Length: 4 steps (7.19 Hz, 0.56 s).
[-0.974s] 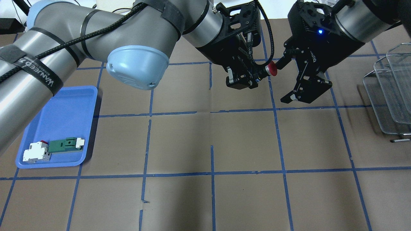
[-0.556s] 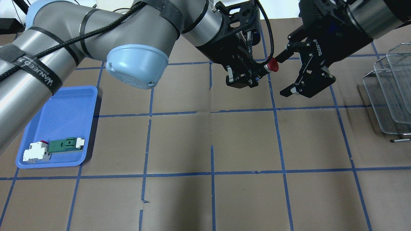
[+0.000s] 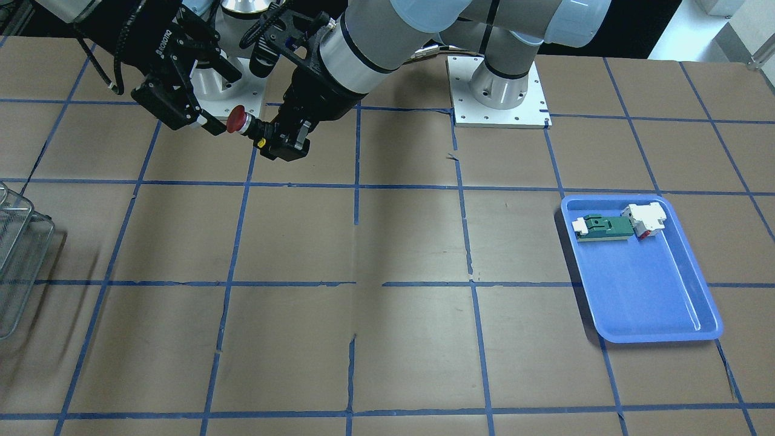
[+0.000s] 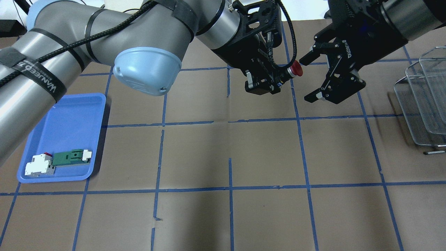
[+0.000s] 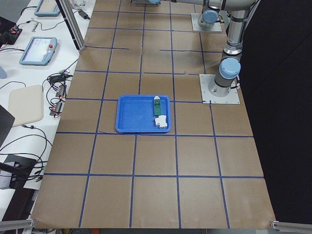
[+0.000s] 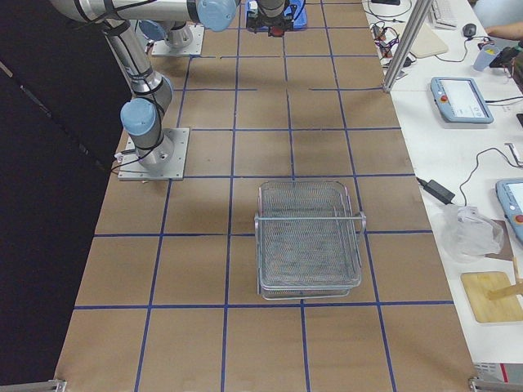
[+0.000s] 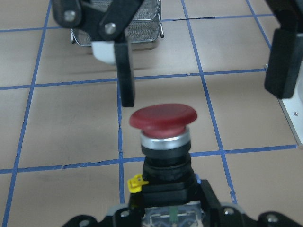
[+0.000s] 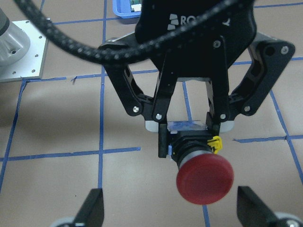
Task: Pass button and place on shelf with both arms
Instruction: 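Hold the button with the left gripper while the right gripper moves onto its red head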
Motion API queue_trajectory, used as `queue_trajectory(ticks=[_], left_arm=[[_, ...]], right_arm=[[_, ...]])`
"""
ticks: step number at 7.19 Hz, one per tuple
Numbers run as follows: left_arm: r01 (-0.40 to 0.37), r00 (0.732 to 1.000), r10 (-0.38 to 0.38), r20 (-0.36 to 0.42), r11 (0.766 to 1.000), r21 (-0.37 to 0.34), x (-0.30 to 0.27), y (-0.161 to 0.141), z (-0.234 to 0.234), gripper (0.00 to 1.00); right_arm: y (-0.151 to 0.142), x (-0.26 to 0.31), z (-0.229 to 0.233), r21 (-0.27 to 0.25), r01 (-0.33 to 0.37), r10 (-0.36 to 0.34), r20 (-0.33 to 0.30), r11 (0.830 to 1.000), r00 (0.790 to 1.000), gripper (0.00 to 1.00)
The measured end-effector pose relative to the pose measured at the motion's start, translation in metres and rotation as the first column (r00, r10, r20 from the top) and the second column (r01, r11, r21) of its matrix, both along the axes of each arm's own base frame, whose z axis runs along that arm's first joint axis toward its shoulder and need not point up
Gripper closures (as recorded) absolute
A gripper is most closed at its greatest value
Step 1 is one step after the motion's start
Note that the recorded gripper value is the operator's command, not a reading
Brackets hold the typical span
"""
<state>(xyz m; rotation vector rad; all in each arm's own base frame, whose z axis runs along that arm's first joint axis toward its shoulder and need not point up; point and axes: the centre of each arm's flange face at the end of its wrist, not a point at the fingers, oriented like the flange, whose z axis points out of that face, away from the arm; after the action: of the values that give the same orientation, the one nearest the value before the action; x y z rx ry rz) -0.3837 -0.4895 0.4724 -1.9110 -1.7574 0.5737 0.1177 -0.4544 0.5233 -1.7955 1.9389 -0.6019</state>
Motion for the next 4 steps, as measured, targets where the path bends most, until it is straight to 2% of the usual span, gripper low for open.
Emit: queue_trajectory(ticks=[2, 4], left_arm=[[-0.001, 1.0, 0.001, 0.0, 1.0, -0.003, 0.0005, 0.0009, 0.002, 1.0], [-0.005, 1.0, 0.005, 0.0, 1.0, -0.001, 0.0006, 0.0011, 0.0024, 1.0]], right_arm=[[-0.0004, 0.0032, 0.0051, 0.0, 0.028, -0.028, 0.032, 1.0, 0.999, 0.0], [0.0002, 0.0049, 0.004, 0.003, 0.034, -0.034, 0.038, 0.999, 0.999, 0.0]])
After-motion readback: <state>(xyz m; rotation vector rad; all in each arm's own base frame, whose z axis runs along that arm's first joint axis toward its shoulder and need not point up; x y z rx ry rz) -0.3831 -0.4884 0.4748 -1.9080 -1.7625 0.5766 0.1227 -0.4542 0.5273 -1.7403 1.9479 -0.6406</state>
